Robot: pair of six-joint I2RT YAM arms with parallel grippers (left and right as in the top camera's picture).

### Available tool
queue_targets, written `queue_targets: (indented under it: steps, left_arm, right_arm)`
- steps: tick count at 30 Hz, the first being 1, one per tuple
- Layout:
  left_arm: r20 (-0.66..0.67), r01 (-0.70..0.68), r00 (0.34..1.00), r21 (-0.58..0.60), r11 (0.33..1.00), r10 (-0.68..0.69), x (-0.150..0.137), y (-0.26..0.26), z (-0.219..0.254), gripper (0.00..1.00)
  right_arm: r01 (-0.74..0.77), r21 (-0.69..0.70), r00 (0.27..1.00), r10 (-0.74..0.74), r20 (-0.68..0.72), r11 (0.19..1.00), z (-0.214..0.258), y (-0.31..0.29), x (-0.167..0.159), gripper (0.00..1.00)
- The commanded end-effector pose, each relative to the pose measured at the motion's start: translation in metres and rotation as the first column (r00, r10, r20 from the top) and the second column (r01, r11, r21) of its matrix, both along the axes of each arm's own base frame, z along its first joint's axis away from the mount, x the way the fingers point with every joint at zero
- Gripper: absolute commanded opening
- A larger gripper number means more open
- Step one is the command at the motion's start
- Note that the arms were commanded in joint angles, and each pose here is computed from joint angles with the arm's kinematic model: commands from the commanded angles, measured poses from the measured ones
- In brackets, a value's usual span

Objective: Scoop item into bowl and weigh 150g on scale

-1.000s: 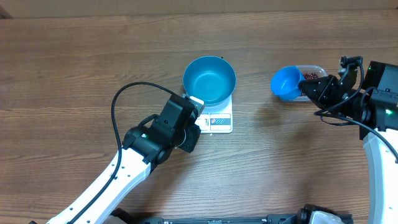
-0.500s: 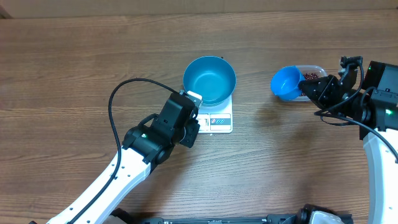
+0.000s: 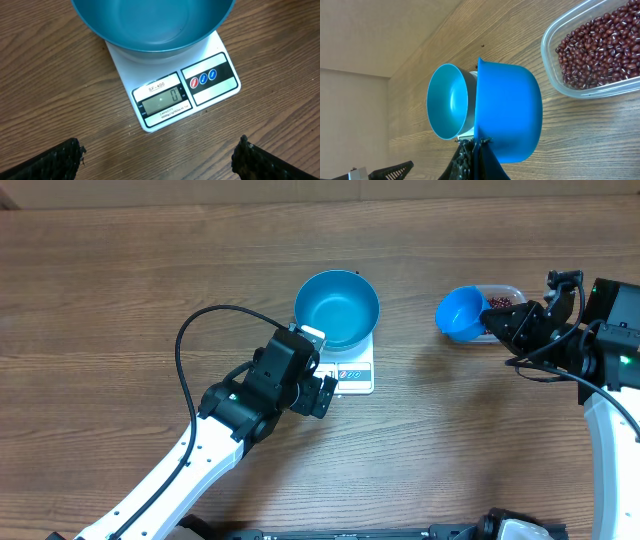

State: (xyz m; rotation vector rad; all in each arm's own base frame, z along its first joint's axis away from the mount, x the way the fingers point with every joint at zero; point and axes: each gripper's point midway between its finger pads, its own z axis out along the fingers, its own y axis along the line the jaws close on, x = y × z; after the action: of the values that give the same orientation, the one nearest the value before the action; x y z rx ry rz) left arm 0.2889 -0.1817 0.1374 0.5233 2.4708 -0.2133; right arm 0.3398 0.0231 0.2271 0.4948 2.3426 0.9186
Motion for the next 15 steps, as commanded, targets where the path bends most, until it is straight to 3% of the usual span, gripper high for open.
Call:
queue_targets:
  steps: [1, 15]
  left_arm:
    - [-0.009, -0.007, 1.000, 0.005, 1.000, 0.007, -0.0002, 0.0019, -0.0045, 0.99]
    - [-0.053, 0.016, 0.998, 0.021, 1.000, -0.015, -0.0098, 0.0037, -0.0108, 0.99]
  right_arm:
    - [-0.002, -0.019, 0.999, 0.003, 0.040, 1.000, 0.0115, -0.0020, 0.0019, 0.04]
    - [-0.002, -0.019, 0.999, 0.003, 0.039, 1.000, 0.0114, -0.0019, 0.0017, 0.04]
